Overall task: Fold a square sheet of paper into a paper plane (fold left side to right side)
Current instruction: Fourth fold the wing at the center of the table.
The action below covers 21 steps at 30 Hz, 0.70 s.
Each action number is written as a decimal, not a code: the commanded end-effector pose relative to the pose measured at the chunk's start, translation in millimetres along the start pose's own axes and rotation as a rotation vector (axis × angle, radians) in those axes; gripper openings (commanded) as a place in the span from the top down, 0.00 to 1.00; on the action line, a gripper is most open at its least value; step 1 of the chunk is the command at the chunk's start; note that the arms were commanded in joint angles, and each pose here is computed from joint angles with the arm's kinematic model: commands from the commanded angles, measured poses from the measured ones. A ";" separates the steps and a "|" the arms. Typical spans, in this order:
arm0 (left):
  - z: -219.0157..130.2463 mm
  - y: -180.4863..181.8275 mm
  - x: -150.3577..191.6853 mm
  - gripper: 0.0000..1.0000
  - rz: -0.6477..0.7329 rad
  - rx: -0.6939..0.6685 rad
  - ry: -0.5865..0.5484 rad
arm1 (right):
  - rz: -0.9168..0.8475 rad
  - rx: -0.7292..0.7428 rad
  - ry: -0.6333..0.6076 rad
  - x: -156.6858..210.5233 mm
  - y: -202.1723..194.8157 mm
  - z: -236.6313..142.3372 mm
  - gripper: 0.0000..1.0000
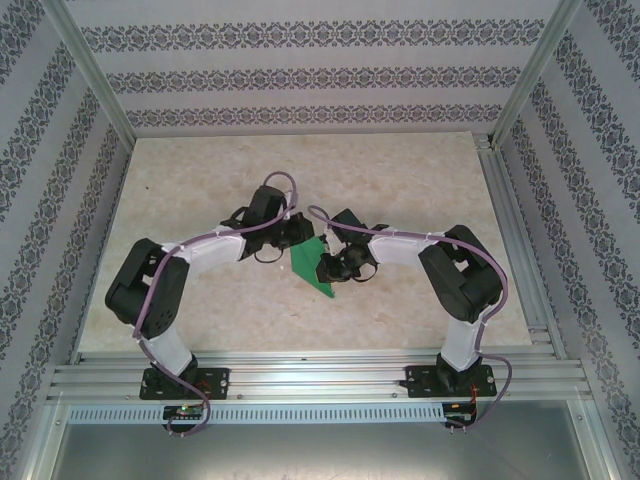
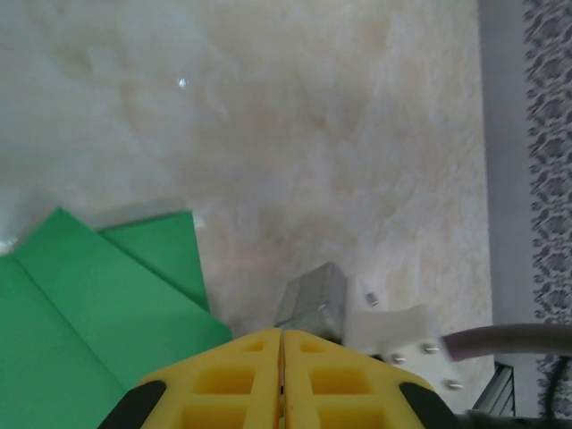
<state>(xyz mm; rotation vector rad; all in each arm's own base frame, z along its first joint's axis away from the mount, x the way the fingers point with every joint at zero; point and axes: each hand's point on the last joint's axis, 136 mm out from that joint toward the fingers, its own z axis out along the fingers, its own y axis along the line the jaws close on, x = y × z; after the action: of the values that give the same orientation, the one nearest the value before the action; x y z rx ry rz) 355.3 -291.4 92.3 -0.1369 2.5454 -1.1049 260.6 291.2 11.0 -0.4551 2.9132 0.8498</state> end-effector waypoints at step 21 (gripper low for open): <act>61.1 80.9 59.4 0.91 -0.102 -0.162 0.159 | -0.001 -0.025 -0.040 -3.0 25.6 -40.2 0.80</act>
<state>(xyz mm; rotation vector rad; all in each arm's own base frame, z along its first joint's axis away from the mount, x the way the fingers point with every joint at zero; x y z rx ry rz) 342.3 -306.9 19.0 -0.1774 2.7006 -1.1091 255.6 288.1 34.7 -0.4511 2.9050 0.8425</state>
